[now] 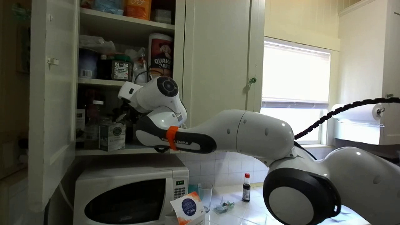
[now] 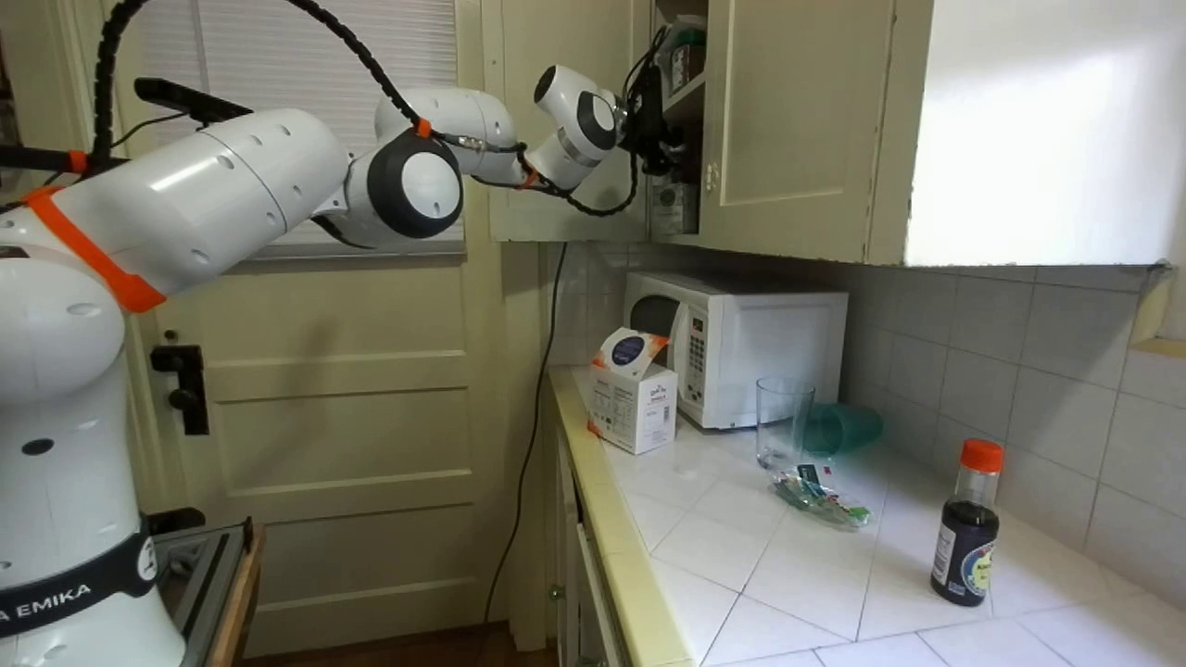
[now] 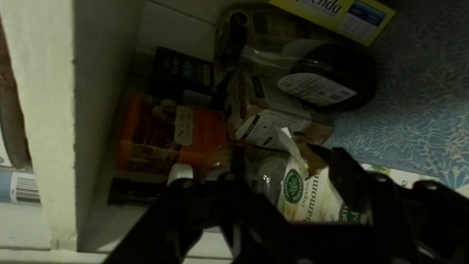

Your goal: Remove the box from the top cabinet

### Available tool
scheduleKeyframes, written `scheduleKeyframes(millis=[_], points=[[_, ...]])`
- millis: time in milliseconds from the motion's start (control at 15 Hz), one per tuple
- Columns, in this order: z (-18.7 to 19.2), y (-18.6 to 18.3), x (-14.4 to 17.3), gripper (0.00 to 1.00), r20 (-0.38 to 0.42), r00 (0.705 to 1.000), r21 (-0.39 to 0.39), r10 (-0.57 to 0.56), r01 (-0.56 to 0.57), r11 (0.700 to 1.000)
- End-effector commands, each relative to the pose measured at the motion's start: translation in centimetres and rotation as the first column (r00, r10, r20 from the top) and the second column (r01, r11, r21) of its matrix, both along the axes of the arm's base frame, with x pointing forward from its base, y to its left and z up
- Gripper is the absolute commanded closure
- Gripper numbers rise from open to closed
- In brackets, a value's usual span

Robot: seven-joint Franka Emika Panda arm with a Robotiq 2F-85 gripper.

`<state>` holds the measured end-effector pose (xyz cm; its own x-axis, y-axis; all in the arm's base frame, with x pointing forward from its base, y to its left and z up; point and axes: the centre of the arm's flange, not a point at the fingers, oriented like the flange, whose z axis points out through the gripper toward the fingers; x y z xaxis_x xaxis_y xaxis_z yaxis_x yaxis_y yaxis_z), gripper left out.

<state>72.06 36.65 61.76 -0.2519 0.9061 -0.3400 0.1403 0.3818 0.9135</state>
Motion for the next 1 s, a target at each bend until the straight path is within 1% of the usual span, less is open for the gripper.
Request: scheduleKeyframes(millis=[0, 67, 267, 467, 533, 667, 733, 800, 867, 933], points=[[-0.9, 2.0, 4.2, 0.06, 0.028, 0.997, 0.043, 0.07, -0.072, 0.997], [-1.5, 2.2, 4.6, 0.01, 0.026, 0.996, 0.046, 0.082, -0.083, 0.995], [-2.7, 2.5, 5.8, 0.0, 0.028, 0.995, 0.046, 0.101, -0.102, 0.994], [-3.1, 2.3, 6.6, 0.0, 0.023, 0.994, 0.059, 0.106, -0.107, 0.993], [-3.0, 2.1, 6.8, 0.0, 0.011, 0.994, 0.074, 0.111, -0.112, 0.991], [-2.9, 1.8, 7.2, 0.0, -0.048, 0.988, 0.118, 0.145, -0.138, 0.983], [-3.0, 1.7, 7.3, 0.0, -0.059, 0.985, 0.137, 0.161, -0.152, 0.979], [-3.0, 1.7, 7.4, 0.25, -0.072, 0.981, 0.15, 0.18, -0.168, 0.974], [-3.0, 1.6, 7.5, 0.26, -0.091, 0.976, 0.158, 0.196, -0.18, 0.971], [-3.0, 1.7, 7.5, 0.34, -0.1, 0.972, 0.167, 0.213, -0.194, 0.967]])
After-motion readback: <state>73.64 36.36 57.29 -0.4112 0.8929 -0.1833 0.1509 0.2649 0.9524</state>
